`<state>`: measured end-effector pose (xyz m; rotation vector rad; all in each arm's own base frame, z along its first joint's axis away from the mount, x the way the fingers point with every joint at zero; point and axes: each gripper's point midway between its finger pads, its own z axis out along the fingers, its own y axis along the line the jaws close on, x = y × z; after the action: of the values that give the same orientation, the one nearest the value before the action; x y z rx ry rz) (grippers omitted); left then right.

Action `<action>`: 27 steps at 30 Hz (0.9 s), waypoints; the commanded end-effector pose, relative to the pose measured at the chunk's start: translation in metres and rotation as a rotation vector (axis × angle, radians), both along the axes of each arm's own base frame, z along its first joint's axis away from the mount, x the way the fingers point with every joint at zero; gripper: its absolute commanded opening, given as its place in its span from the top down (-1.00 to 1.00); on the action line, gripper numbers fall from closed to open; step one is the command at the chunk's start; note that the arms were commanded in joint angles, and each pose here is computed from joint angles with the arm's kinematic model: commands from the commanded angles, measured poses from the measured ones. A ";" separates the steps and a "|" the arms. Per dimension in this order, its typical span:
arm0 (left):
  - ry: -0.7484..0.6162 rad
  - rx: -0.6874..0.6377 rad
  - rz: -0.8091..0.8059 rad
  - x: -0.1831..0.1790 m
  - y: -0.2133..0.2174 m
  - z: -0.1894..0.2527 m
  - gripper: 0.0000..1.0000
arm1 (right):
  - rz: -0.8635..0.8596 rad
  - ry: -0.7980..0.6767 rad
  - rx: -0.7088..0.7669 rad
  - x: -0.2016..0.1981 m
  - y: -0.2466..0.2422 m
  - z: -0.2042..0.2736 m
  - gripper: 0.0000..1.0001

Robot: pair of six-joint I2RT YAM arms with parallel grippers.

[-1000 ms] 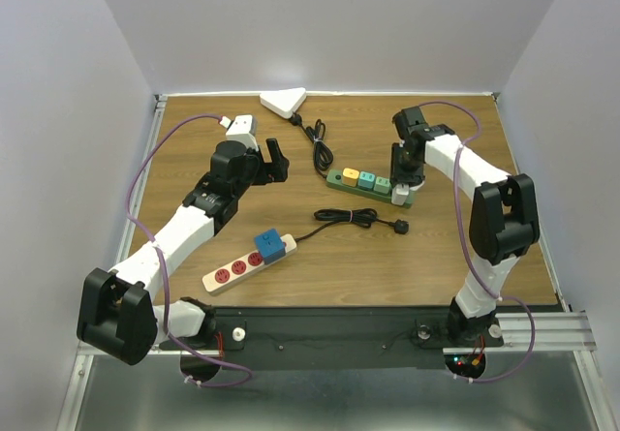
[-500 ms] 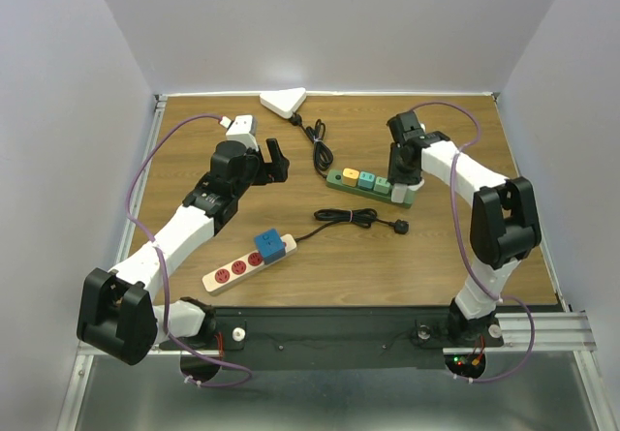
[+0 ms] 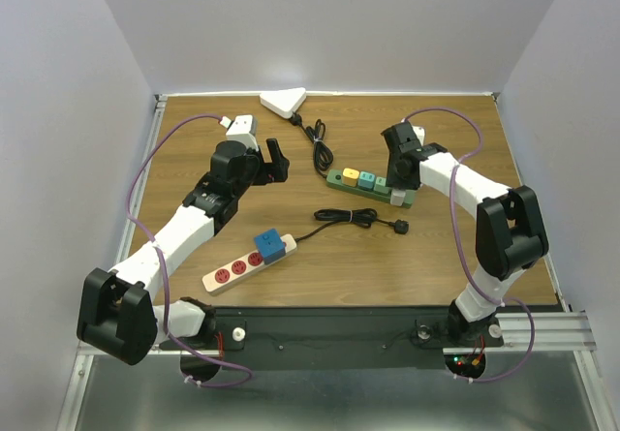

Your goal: Insert the plug

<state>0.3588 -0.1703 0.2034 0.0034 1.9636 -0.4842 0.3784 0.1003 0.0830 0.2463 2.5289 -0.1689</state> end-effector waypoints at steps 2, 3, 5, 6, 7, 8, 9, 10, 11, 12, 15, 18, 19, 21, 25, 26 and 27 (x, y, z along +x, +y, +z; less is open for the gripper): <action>-0.056 -0.020 0.012 0.001 0.004 0.017 -0.98 | -0.003 0.109 -0.084 -0.023 -0.015 -0.028 0.99; -0.056 -0.018 0.013 0.002 0.004 0.018 -0.97 | -0.006 0.117 -0.084 -0.027 -0.016 -0.033 0.99; -0.058 -0.018 0.016 0.002 0.005 0.019 -0.97 | -0.008 0.114 -0.065 -0.032 -0.015 -0.035 0.99; -0.058 -0.018 0.016 0.002 0.005 0.019 -0.97 | -0.011 0.125 -0.070 -0.038 -0.018 -0.042 0.99; -0.058 -0.019 0.013 0.002 0.004 0.019 -0.97 | -0.012 0.126 -0.076 -0.040 -0.020 -0.043 0.99; -0.055 -0.020 0.011 0.001 0.004 0.018 -0.97 | -0.010 0.125 -0.083 -0.040 -0.021 -0.044 0.99; -0.056 -0.024 0.006 0.001 0.003 0.019 -0.97 | -0.006 0.126 -0.092 -0.038 -0.023 -0.046 0.99; -0.057 -0.024 0.002 0.001 0.002 0.019 -0.97 | -0.005 0.121 -0.095 -0.035 -0.023 -0.044 0.99; -0.054 -0.025 0.003 0.001 0.002 0.018 -0.97 | -0.003 0.119 -0.093 -0.033 -0.022 -0.044 0.99; -0.054 -0.023 0.004 0.001 0.002 0.018 -0.97 | -0.002 0.123 -0.089 -0.032 -0.022 -0.046 0.99; -0.058 -0.023 0.011 0.001 0.004 0.020 -0.97 | 0.009 0.135 -0.094 -0.031 -0.022 -0.051 0.99; -0.056 -0.024 0.007 0.000 0.003 0.019 -0.97 | 0.019 0.153 -0.077 -0.031 -0.023 -0.059 0.99; -0.058 -0.023 0.006 0.000 0.003 0.020 -0.97 | 0.017 0.159 -0.072 -0.030 -0.024 -0.061 0.99; -0.060 -0.025 0.005 0.000 0.003 0.021 -0.97 | 0.011 0.159 -0.061 -0.027 -0.026 -0.064 0.99; -0.056 -0.022 0.008 -0.001 0.004 0.019 -0.97 | 0.009 0.180 -0.049 -0.029 -0.025 -0.072 0.99; -0.059 -0.023 0.009 0.000 0.004 0.021 -0.97 | 0.011 0.186 -0.043 -0.031 -0.024 -0.075 0.99; -0.058 -0.021 0.007 0.000 0.004 0.020 -0.97 | 0.010 0.196 -0.044 -0.033 -0.025 -0.080 0.99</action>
<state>0.3584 -0.1701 0.2037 0.0032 1.9635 -0.4838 0.3880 0.0985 0.0701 0.2635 2.4930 -0.1166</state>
